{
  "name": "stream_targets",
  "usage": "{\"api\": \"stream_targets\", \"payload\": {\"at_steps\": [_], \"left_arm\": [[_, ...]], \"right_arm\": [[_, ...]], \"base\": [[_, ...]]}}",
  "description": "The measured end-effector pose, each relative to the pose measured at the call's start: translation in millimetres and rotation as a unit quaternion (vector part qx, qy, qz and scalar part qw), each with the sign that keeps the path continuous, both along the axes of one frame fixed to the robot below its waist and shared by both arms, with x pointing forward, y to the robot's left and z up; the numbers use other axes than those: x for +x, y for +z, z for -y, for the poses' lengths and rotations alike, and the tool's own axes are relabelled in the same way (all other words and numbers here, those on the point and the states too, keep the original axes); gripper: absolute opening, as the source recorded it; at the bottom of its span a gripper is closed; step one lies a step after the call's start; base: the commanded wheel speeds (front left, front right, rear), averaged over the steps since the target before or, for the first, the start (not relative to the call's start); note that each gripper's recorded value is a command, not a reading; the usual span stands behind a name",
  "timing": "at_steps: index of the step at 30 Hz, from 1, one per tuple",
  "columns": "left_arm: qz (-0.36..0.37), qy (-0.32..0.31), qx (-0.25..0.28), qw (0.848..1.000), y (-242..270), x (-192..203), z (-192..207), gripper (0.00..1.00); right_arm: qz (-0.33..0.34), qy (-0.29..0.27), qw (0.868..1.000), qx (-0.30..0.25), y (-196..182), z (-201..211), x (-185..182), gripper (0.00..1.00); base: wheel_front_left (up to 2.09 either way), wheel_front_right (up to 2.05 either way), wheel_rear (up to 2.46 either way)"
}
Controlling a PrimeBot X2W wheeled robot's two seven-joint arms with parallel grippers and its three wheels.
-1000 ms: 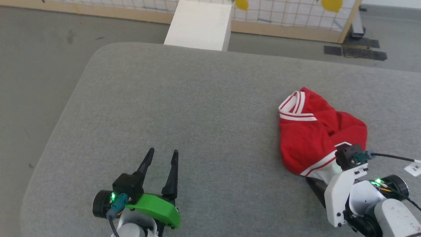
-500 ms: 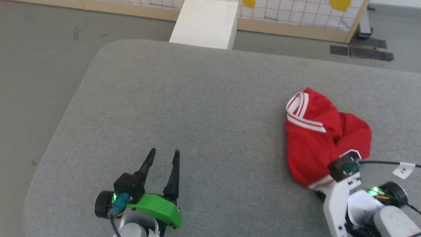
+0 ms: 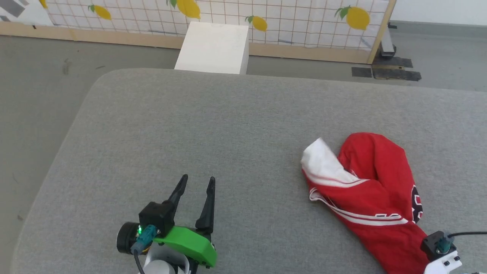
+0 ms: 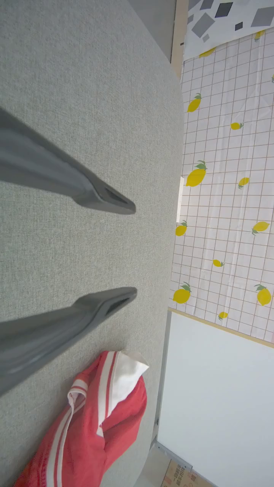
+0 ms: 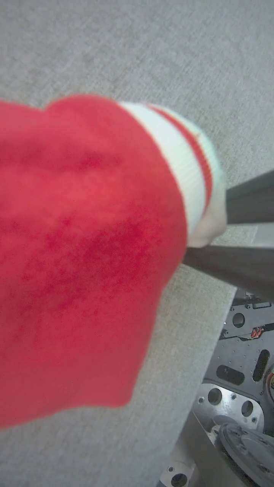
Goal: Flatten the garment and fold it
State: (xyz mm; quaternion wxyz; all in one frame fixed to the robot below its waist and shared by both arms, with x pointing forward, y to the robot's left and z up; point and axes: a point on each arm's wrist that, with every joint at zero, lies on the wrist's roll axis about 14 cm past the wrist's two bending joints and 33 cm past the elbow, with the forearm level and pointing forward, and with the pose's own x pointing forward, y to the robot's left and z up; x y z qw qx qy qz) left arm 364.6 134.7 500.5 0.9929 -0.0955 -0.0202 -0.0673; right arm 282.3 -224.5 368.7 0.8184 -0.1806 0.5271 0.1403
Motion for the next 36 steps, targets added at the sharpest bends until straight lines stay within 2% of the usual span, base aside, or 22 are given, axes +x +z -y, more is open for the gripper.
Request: {"api": "stream_targets", "payload": {"at_steps": [1,2,3,7,10,13,17,20,25,28,33,36], "left_arm": [[-0.001,-0.002,-0.001,1.000,-0.3,0.0,1.5,1.00],[-0.001,-0.004,-0.001,1.000,-0.5,0.1,2.5,1.00],[-0.002,-0.005,-0.004,1.000,-0.8,0.1,3.6,1.00],[-0.002,-0.008,-0.012,1.000,-0.1,0.7,6.9,1.00],[0.000,-0.010,-0.011,1.000,1.6,1.3,9.1,1.00],[0.003,-0.017,-0.012,1.000,3.6,2.2,13.3,1.00],[0.005,-0.031,-0.016,0.999,4.8,4.0,22.4,1.00],[0.003,-0.044,-0.019,0.999,4.0,5.7,31.5,1.00],[0.005,-0.072,-0.019,0.997,6.6,13.9,49.8,1.00],[0.000,-0.093,-0.017,0.996,3.4,17.8,62.9,1.00],[-0.051,-0.156,-0.003,0.986,-20.0,22.8,97.4,1.00],[-0.128,-0.211,0.022,0.969,-45.7,25.1,124.1,1.00]], "right_arm": [[0.009,0.000,1.000,0.003,0.5,-0.6,0.6,0.00],[0.020,0.000,1.000,0.010,1.7,-2.6,2.5,0.24],[0.039,-0.002,0.999,0.020,4.2,-5.5,6.8,1.00],[0.100,-0.007,0.993,0.066,14.4,-22.7,20.2,1.00],[0.157,-0.019,0.981,0.113,35.2,-35.5,37.8,1.00],[0.222,-0.038,0.960,0.169,64.0,-47.1,54.2,1.00],[0.326,-0.064,0.919,0.213,105.2,-43.6,73.2,1.00],[0.385,-0.081,0.892,0.223,121.7,-35.3,78.0,1.00],[0.492,-0.118,0.836,0.212,146.4,-12.0,81.5,1.00],[0.530,-0.138,0.812,0.201,152.0,-1.3,79.1,1.00],[0.557,-0.173,0.794,0.172,151.8,18.4,76.5,1.00],[0.571,-0.187,0.784,0.153,155.0,30.8,77.1,1.00]], "base": [[0.00,0.00,0.00],[0.00,0.00,0.00],[0.00,0.00,0.00],[0.00,0.00,0.00],[0.00,0.00,0.00],[0.00,0.00,0.00],[0.00,0.00,0.00],[0.00,0.00,0.00],[0.00,0.00,0.00],[0.00,0.00,0.00],[0.00,0.00,0.00],[0.00,0.00,0.00]]}}
